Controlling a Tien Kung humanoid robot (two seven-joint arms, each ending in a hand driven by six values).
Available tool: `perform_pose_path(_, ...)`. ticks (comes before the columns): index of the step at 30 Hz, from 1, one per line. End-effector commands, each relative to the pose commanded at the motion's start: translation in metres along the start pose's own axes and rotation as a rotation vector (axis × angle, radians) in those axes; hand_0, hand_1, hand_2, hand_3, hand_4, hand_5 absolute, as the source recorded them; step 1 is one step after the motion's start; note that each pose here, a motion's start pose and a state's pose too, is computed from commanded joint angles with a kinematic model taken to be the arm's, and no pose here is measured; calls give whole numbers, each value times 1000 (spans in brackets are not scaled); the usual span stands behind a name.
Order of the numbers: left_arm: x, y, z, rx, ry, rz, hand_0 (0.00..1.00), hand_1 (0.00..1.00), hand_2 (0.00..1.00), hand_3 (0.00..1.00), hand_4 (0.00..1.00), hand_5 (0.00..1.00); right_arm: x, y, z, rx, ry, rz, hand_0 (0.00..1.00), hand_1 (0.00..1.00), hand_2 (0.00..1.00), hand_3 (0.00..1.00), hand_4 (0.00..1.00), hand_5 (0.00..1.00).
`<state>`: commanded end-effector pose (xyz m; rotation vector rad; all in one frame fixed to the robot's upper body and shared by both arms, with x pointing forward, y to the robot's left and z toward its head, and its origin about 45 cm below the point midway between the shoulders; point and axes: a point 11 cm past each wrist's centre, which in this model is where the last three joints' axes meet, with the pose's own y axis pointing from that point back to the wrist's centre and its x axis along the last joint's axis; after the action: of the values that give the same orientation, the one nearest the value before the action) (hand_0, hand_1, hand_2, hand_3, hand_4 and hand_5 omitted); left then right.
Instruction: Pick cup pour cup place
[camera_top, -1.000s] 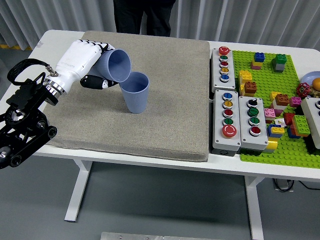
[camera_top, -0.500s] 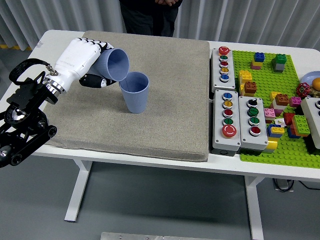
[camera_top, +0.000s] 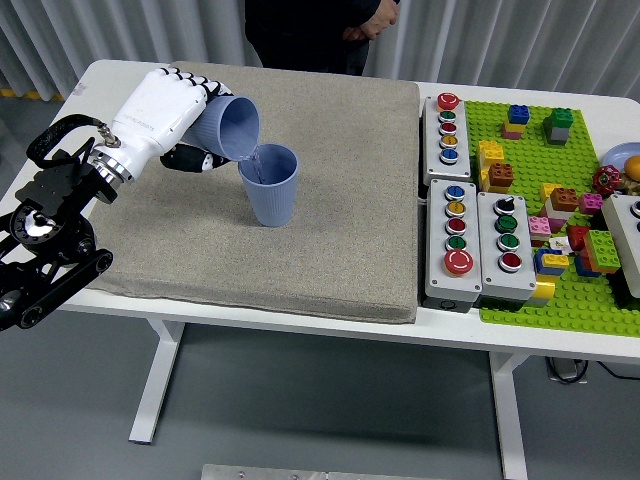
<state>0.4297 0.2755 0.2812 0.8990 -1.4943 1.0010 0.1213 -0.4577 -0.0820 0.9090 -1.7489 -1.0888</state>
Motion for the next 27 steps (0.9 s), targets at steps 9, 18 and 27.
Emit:
perform_pose_path(9, 2, -1, 1, -4, -55, 4, 544, 481, 529, 517, 804, 189, 0, 0, 1, -1, 0, 1, 719, 680, 678, 630, 173, 457)
perform_pose_path(18, 3, -2, 1, -17, -81, -5, 544, 481, 526, 516, 804, 192, 0, 0, 0, -2, -2, -1, 720, 680, 678, 631, 171, 454)
perform_pose_path(27, 5, -1, -1, -14, -114, -3, 544, 481, 526, 514, 804, 194, 1, 0, 3, -6, 0, 1, 720, 680, 678, 630, 171, 454)
